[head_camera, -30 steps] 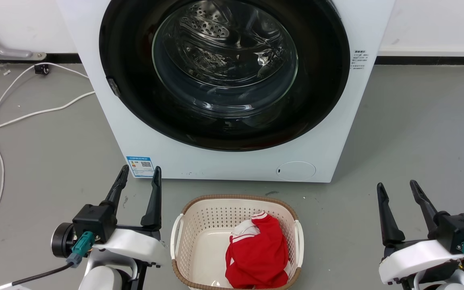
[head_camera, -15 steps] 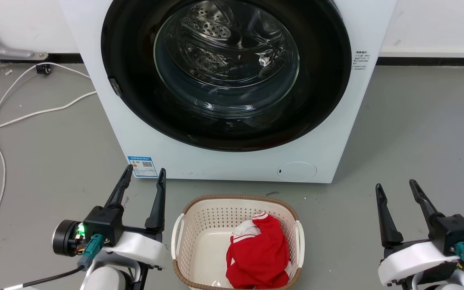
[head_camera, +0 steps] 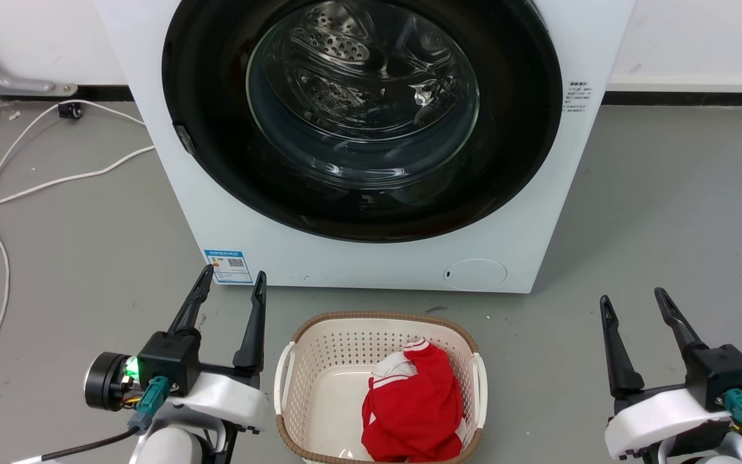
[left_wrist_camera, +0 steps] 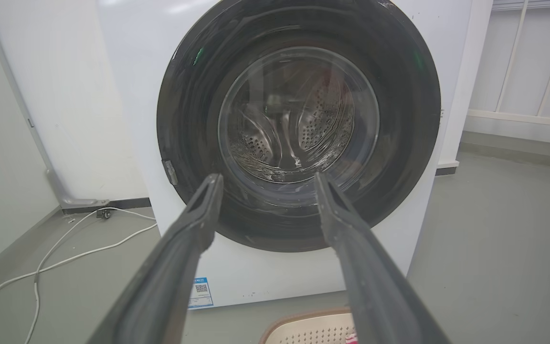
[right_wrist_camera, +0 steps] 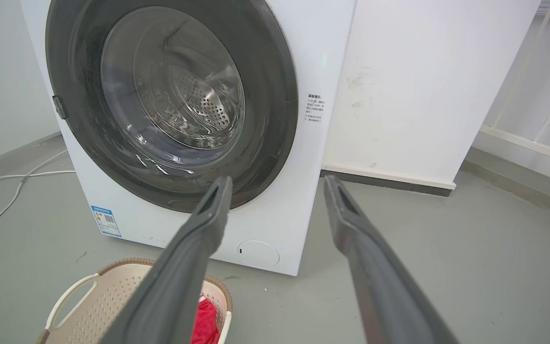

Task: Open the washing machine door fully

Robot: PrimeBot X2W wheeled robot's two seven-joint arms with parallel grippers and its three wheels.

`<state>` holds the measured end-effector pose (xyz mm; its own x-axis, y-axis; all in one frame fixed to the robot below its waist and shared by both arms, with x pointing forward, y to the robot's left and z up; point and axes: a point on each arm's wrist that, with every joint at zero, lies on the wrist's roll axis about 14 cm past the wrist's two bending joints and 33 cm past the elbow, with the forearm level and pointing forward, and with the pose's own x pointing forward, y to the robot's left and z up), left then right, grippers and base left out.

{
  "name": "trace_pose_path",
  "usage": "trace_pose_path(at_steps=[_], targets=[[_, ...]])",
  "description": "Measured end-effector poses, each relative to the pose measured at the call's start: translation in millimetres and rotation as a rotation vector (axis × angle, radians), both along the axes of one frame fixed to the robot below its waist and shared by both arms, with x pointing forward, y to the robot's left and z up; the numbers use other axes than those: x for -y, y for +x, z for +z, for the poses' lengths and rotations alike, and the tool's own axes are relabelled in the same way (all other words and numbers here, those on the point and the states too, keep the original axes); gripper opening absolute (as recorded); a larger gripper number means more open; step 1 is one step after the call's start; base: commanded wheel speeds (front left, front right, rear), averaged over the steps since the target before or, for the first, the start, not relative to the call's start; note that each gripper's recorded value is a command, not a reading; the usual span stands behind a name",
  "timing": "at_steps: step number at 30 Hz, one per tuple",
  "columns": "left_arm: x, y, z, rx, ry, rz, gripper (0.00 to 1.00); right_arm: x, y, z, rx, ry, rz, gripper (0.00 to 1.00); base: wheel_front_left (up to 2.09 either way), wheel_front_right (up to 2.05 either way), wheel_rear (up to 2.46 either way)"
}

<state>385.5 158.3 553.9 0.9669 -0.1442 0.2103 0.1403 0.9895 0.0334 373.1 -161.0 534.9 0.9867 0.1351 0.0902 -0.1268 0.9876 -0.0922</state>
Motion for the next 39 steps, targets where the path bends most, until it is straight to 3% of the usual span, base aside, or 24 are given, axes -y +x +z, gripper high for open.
trace_pose_path(at_steps=[3,4,5,13,16,30,33,39], targets=[[-1,0,-1,-0.004,-0.001,0.003,1.00,0,0,0,-0.001,0.003,-0.001,1.00,0.00,0.00,0.00],[-1,0,-1,-0.004,-0.002,0.004,1.00,1,0,0,-0.001,0.009,-0.002,0.31,0.00,0.00,0.00],[-1,0,-1,-0.005,-0.002,0.004,1.00,1,0,0,-0.002,0.010,-0.003,0.00,0.00,0.00,0.00],[-2,1,-2,-0.007,-0.006,0.009,1.00,4,0,2,0.010,0.071,-0.009,0.00,0.00,0.00,0.00],[-3,1,-2,-0.007,-0.006,0.011,1.00,9,1,9,0.042,0.176,-0.020,0.00,0.00,0.00,0.00],[-3,4,0,-0.001,-0.013,0.012,1.00,48,20,42,0.192,1.387,-0.054,0.00,0.00,0.00,0.00],[-4,8,-1,-0.002,-0.015,0.015,1.00,58,34,58,0.232,1.554,-0.025,0.00,0.00,0.00,0.00],[-5,18,0,0.004,-0.021,0.016,1.00,75,73,86,0.253,1.695,0.054,0.00,0.00,0.00,0.00]])
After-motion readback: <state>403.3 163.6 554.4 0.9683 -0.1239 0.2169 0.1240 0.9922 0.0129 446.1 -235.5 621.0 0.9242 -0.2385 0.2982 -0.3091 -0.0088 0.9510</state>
